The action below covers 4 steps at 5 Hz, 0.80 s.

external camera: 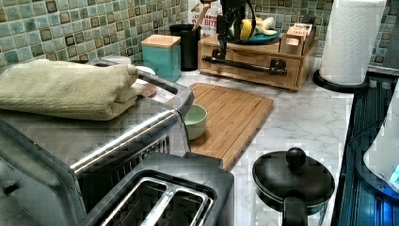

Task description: Open the drawer.

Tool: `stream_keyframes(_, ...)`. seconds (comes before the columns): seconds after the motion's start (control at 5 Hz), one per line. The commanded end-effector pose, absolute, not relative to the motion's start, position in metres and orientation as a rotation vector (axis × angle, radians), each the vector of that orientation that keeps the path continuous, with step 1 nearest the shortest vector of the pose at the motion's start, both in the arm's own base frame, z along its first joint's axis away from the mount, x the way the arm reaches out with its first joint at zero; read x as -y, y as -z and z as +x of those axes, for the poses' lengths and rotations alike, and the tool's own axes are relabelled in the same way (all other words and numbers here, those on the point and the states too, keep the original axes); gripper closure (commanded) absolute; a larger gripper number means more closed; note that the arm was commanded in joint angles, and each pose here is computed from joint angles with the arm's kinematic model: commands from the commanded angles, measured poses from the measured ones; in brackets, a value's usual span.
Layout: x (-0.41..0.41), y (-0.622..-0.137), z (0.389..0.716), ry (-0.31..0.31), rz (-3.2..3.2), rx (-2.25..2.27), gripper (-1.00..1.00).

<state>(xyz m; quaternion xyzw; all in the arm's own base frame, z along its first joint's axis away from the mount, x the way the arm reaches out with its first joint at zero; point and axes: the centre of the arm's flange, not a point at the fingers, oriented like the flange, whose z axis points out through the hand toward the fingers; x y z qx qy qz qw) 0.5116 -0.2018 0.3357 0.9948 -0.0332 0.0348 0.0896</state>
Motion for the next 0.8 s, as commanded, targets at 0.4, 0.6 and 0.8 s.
stream_keyframes(0.4,0.211,-0.260,0.489,-0.146,2.929,0.161,-1.00)
stream_keyframes(0.6,0.218,-0.247,0.496,-0.091,2.945,0.149,-1.00)
stream_keyframes(0.8,0.212,-0.233,0.503,-0.058,2.981,0.183,-1.00)
